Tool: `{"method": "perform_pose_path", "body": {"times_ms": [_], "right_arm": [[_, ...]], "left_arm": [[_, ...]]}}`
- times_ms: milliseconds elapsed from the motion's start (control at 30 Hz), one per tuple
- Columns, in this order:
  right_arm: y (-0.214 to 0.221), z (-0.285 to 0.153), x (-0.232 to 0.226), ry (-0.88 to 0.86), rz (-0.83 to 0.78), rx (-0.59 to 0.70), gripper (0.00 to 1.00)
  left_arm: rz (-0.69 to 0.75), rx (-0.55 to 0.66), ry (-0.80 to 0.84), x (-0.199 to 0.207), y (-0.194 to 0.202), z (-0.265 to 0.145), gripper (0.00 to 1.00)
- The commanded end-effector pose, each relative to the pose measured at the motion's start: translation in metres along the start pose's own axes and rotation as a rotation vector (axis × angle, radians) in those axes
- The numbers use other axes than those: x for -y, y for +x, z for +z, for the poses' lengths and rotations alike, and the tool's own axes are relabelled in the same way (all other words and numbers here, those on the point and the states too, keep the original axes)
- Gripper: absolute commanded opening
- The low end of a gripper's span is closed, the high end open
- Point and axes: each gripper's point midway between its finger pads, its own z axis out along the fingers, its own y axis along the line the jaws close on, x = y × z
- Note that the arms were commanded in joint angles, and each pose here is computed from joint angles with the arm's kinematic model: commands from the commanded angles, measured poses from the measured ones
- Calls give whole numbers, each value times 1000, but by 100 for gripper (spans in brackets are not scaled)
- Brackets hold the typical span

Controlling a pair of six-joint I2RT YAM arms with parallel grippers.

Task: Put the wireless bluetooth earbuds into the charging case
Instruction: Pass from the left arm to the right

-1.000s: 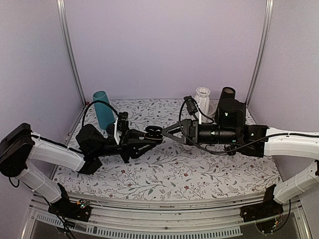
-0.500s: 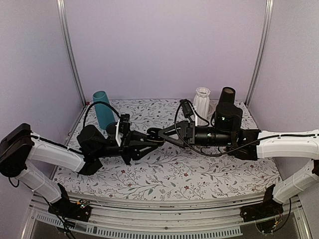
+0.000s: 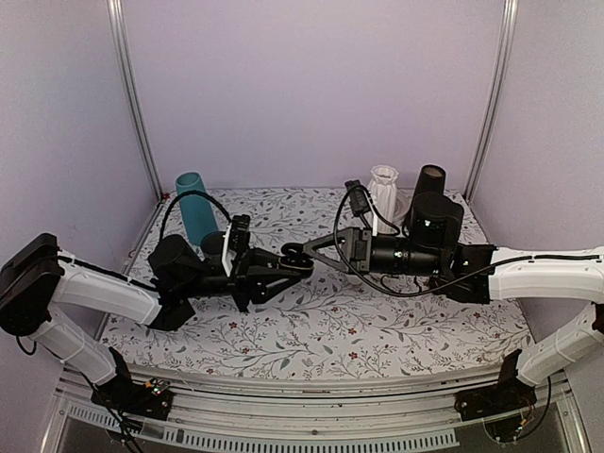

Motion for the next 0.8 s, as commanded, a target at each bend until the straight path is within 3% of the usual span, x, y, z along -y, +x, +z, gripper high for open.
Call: {"method": "perform_pose_path", "body": {"times_ms": [0,633,767], "right_arm": [[-9,-6,-15,-29,-93,30,29],[-12,-6,-19,5,-178,7,6],[-14,-8,-21,7,-190,16,5]], "left_arm": [[-9,26,29,6,-15,5,0],[-17,31,25,3,-18,6,0],[-21,27,24,3,-16,6,4]]}}
